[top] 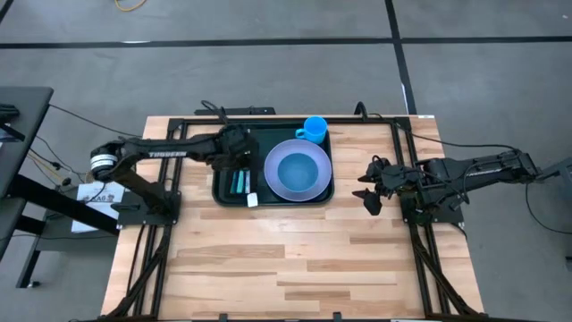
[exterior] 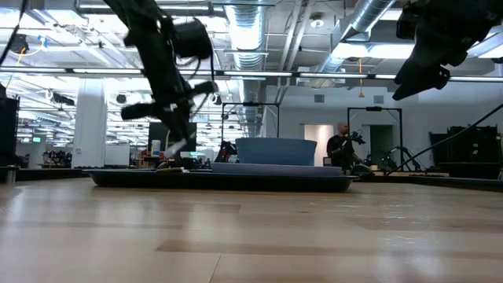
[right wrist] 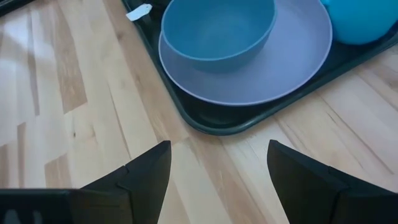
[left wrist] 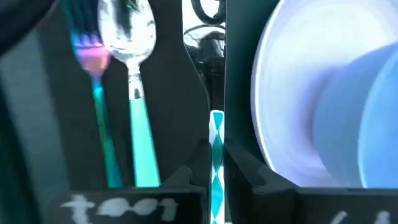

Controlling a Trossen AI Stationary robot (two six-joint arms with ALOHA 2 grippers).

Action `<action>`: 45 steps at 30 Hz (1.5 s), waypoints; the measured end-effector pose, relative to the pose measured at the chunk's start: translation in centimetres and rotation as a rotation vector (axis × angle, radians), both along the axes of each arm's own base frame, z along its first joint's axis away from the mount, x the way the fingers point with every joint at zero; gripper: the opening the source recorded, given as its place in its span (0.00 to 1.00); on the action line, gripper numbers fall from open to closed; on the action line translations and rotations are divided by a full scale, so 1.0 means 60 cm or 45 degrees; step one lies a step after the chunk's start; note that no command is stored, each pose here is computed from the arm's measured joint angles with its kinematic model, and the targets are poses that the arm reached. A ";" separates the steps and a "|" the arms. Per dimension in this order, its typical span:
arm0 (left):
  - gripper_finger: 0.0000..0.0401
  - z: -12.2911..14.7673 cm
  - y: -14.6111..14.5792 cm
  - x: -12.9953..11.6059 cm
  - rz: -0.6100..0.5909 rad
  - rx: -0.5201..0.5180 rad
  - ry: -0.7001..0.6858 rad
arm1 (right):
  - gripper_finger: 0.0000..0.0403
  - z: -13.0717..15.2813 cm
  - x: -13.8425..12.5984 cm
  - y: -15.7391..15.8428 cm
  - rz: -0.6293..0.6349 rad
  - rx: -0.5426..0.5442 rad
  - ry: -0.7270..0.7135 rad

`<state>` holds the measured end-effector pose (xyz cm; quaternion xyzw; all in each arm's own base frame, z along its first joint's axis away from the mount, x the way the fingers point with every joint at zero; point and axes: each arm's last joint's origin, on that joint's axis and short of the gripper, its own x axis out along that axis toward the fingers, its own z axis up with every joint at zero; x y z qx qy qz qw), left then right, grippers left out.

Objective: Set up tray
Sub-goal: Put the blue knife on top of the black napkin to the right of the blue spoon, then return to Home Position

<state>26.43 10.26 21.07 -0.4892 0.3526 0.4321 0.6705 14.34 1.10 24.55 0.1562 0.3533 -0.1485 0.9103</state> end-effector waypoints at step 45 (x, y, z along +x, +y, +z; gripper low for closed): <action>0.25 -0.062 0.055 0.015 0.062 -0.098 0.032 | 0.63 0.003 -0.013 0.000 0.072 -0.065 -0.198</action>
